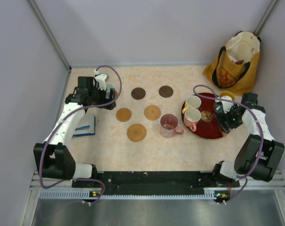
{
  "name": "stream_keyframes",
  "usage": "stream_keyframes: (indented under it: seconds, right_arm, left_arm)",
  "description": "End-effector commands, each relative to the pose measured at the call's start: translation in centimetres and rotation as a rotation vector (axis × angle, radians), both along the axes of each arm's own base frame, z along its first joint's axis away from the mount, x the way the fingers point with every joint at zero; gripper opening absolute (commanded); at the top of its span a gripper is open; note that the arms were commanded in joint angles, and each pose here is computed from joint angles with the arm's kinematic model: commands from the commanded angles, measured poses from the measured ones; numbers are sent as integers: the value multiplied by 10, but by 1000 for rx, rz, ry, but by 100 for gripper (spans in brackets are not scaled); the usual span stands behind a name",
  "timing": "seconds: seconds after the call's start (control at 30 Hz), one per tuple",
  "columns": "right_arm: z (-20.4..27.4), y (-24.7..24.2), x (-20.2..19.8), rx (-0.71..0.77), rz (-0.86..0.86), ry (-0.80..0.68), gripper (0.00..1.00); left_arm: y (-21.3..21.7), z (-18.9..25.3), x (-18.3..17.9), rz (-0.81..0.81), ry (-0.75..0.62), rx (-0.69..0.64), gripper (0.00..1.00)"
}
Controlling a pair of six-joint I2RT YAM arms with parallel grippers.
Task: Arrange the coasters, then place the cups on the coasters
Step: Pick up the cup from the tray.
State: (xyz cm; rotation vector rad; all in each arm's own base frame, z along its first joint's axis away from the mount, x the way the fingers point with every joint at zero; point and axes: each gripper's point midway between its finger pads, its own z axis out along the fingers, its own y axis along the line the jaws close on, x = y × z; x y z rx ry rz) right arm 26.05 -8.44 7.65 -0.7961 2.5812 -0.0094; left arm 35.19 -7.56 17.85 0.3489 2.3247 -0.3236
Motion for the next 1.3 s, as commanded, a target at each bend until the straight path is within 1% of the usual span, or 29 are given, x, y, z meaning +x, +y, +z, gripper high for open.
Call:
stream_keyframes:
  seconds: [0.0, 0.1, 0.17, 0.23, 0.3, 0.43, 0.53, 0.7, 0.87, 0.97, 1.03, 1.13, 1.2, 1.27]
  right_arm:
    - [1, 5, 10, 53, -18, -44, 76]
    - [-1, 7, 9, 65, -23, -46, 63]
    - [-2, 8, 8, 68, -28, -45, 52]
    - [0, 9, 6, 70, -31, -52, 38]
    - [6, 10, 5, 67, -33, -74, 27]
    - [27, 17, -2, 72, -39, -121, 14]
    - [53, 29, -12, 106, -27, -156, 8]
    - [107, 56, -29, 171, 3, -228, 2]
    - [159, 91, -36, 206, 53, -306, 2]
    - [190, 119, -30, 257, 88, -346, 2]
    - [214, 145, -23, 305, 140, -363, 2]
    - [237, 177, 0, 345, 163, -367, 2]
    - [245, 196, 22, 340, 172, -379, 3]
    - [248, 216, 52, 326, 166, -392, 3]
  left_arm:
    - [-4, -1, 4, -14, -8, -17, 94]
    - [-4, -2, 4, -15, -7, -16, 93]
    - [-4, -3, 4, -11, -4, -17, 93]
    - [-4, -4, 5, -12, -1, -17, 93]
    - [-4, -4, 5, -12, -1, -17, 93]
    - [-5, -4, 5, -15, 1, -19, 93]
    - [-6, -5, 5, -16, 3, -21, 93]
    - [-7, -6, 5, -19, 5, -21, 93]
    - [-9, -5, 5, -22, 2, -20, 93]
    - [-9, -3, 5, -25, -6, -20, 92]
    - [-10, -1, 5, -27, -15, -23, 93]
    - [-11, 3, 5, -37, -34, -26, 93]
    - [-11, 7, 4, -44, -53, -30, 93]
    - [-10, 9, 4, -45, -74, -23, 93]
